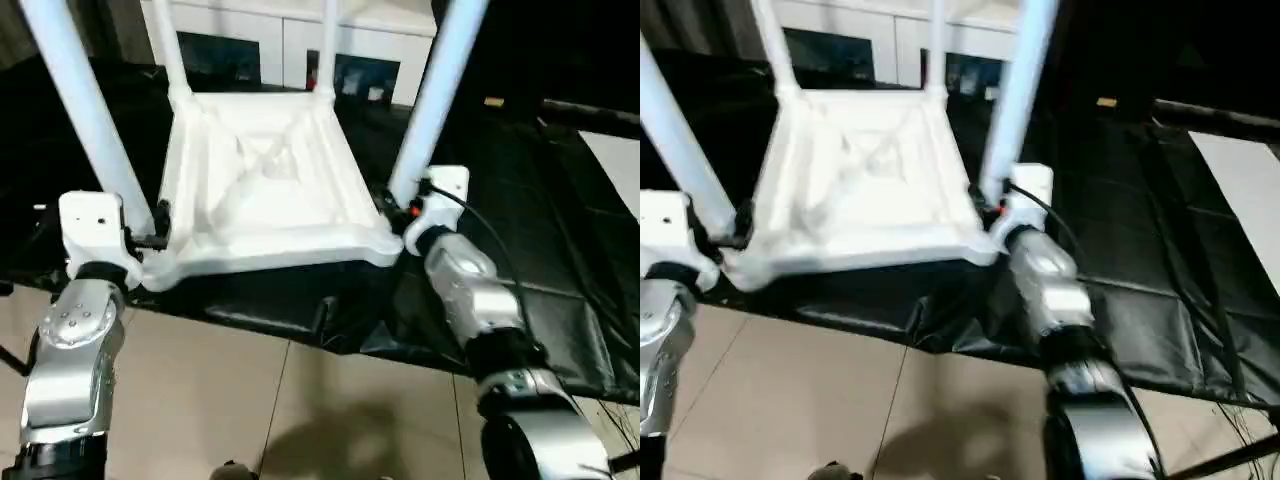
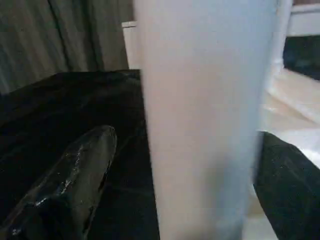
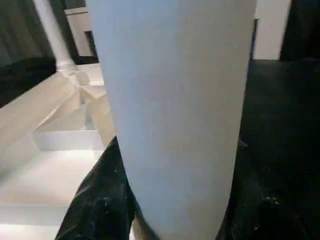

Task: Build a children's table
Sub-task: Flip table

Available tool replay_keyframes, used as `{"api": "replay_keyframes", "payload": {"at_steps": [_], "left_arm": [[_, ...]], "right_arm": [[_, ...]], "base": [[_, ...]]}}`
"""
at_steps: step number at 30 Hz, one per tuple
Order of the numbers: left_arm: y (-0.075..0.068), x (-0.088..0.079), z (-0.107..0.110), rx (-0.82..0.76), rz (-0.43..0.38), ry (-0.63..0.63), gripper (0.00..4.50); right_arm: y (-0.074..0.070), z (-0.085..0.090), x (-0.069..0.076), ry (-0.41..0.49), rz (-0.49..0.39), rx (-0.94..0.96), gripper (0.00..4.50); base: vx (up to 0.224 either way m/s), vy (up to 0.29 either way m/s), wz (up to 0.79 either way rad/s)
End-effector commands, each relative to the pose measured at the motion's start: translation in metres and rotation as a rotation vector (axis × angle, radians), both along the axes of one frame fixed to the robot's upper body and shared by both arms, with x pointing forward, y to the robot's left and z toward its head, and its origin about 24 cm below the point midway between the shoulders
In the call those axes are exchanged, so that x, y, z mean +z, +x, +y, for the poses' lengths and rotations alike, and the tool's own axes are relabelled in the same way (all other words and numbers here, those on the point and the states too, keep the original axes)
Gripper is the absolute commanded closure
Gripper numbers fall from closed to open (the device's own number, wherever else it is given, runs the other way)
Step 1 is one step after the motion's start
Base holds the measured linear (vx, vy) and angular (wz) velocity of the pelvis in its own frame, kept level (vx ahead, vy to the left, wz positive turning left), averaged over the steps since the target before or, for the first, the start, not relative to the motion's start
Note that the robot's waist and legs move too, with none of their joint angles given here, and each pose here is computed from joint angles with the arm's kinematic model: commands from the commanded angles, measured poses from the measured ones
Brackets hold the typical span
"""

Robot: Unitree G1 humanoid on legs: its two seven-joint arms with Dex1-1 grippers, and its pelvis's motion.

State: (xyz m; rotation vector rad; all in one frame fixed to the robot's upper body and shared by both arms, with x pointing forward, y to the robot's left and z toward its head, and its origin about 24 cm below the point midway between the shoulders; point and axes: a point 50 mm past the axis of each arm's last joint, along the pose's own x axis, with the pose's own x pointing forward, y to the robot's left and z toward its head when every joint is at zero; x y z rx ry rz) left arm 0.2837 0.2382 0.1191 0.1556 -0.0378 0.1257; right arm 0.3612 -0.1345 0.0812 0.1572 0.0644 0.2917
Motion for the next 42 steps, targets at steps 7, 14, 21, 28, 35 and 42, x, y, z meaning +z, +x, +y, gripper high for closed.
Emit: {"api": "replay_keyframes", "payload": {"at_steps": [7,14,21,28,35,42], "left_arm": [[0.010,0.010,-0.021,-0.060,-0.015,-0.059,0.83],[0.021,0.012,-0.042,-0.119,-0.014,-0.079,1.53],[0.057,0.027,-0.075,-0.271,-0.044,-0.061,2.08],[0.077,0.030,-0.083,-0.286,-0.039,-0.038,2.61],[0.083,0.022,-0.073,-0.259,-0.032,-0.028,2.70],[0.078,0.022,-0.064,-0.261,-0.060,-0.041,2.70]], "right_arm": [[-0.024,-0.032,-0.003,-0.011,0.021,-0.135,2.64],[-0.037,-0.032,0.005,-0.076,-0.015,-0.220,2.66],[-0.047,-0.022,0.009,-0.172,-0.035,-0.270,2.69],[-0.051,-0.024,0.012,-0.203,-0.050,-0.293,2.70],[-0.051,-0.020,0.017,-0.196,-0.068,-0.280,2.70],[-0.051,-0.009,0.029,-0.077,-0.146,-0.174,1.81]], "base": [[0.000,0.000,0.00],[0.000,0.000,0.00],[0.000,0.000,0.00],[0.000,0.000,0.00],[0.000,0.000,0.00],[0.000,0.000,0.00]]}}
